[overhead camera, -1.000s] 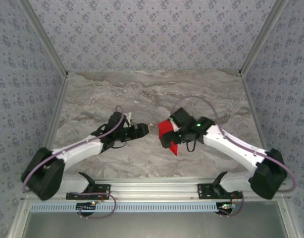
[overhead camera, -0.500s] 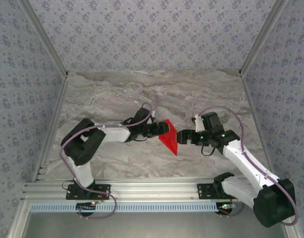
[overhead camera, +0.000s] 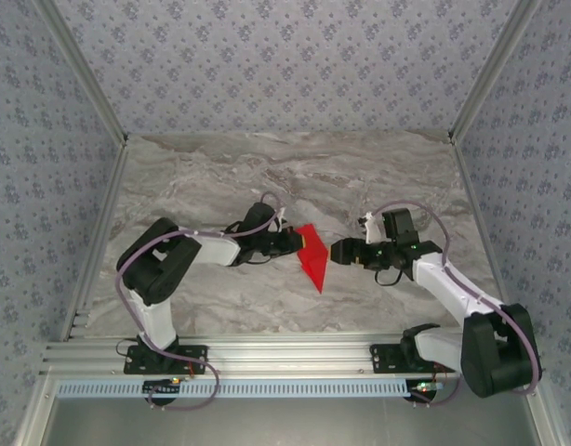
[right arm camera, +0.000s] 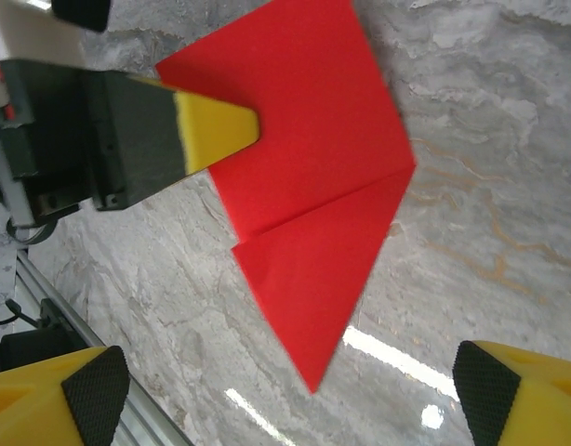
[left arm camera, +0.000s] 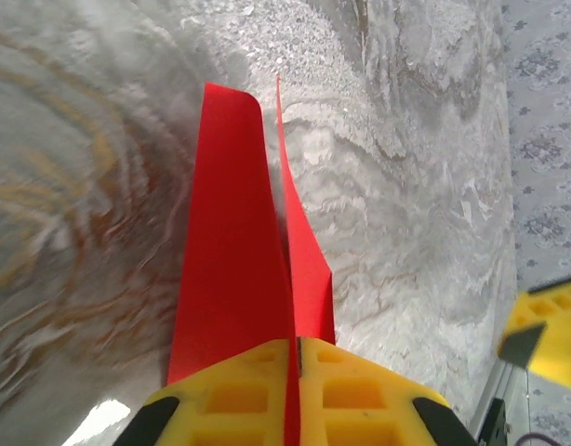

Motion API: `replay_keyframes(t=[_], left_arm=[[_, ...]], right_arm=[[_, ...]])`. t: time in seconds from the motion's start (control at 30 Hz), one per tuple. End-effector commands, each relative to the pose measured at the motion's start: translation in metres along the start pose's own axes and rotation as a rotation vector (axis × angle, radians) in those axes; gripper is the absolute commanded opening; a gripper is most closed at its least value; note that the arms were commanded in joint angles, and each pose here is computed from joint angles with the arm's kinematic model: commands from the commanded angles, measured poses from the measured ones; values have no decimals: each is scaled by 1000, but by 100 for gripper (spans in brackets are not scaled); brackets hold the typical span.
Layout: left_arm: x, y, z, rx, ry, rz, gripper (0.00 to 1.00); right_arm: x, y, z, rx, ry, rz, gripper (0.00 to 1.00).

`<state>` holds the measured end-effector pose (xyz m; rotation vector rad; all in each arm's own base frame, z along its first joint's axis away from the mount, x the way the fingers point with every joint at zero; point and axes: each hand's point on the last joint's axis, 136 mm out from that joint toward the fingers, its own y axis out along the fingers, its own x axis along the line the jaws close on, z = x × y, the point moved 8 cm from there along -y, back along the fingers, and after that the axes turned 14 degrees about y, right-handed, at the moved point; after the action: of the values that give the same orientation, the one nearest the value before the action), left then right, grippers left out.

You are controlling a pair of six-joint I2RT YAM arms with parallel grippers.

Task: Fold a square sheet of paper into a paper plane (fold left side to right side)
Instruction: Pick up the paper from the center of the table.

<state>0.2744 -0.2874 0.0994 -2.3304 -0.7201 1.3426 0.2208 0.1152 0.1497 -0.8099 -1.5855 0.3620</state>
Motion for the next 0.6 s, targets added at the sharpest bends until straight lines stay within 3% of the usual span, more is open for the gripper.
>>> replay_keyframes(t=[0.0,0.23,0.57], left_arm=[[-22,-25,-12,-67,121,133,2],[-34,-49,-5,-56,214,268,1],[-38,-54,-1,-52,243,311,0]], right_arm=[[9,10,-13,-9,-108,-68,90],[16,36,-33,21,-147,-247,81],[17,56,-43,98,-150,-373,70]])
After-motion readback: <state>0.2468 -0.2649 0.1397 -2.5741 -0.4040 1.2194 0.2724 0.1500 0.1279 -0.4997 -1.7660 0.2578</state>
